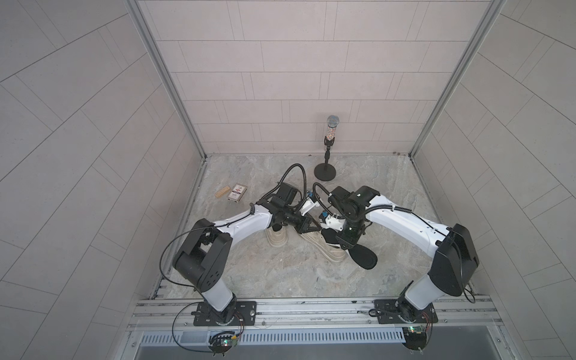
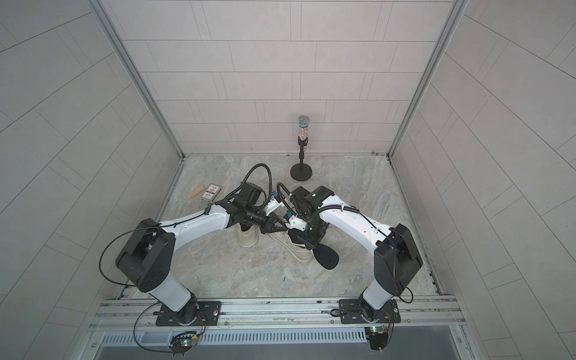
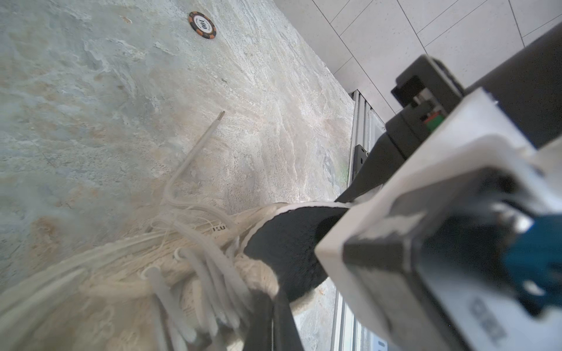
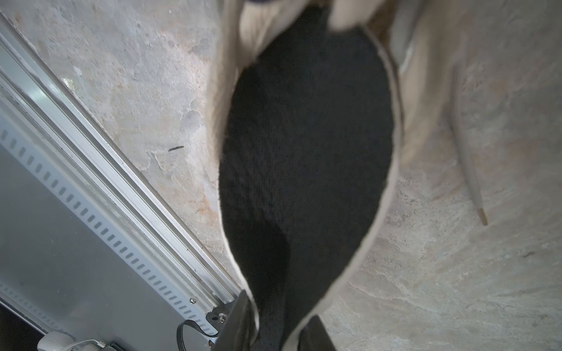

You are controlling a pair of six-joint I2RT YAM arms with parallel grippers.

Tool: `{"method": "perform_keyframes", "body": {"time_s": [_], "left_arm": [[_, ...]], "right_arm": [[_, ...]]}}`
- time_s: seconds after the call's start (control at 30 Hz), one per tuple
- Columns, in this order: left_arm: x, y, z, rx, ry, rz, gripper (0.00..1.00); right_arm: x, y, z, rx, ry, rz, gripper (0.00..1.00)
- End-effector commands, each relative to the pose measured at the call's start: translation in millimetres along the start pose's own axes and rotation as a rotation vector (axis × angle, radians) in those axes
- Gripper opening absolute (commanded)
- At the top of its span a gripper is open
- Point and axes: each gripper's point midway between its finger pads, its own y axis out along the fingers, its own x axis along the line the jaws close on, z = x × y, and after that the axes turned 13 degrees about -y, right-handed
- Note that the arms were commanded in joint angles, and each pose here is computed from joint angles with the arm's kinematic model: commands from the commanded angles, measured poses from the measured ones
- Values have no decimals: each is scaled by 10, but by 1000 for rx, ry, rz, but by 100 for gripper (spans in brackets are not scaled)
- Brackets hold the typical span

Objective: Insert the insole into the shoe

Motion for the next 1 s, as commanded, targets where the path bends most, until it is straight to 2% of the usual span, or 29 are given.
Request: {"method": "perform_keyframes", "body": {"time_s": [0.0, 0.2, 0.33, 0.47, 0.67, 0.8, 0.97], "left_arm": [[-271, -98, -218, -76, 149, 52, 0], [-307, -84, -193, -83, 150, 62, 0], [-310, -76, -193, -105, 123, 77, 0], [-246, -42, -184, -109, 83, 66, 0], [-252, -33, -203, -110, 65, 77, 0], [-287, -38, -185, -103, 68, 95, 0], [-265, -25, -164, -93, 55, 90, 0]], "right_arm": [[45, -20, -92, -27, -23, -30, 26], [32, -7, -206, -62, -12, -42, 26], [-78, 18, -362, -129, 72, -30, 26], [-10, 14, -476, -204, 148, -113, 25], [256, 55, -469, -191, 310, -292, 23], [143, 182, -482, -219, 367, -277, 24], [-53, 168, -524, -232, 447, -272, 23]]}}
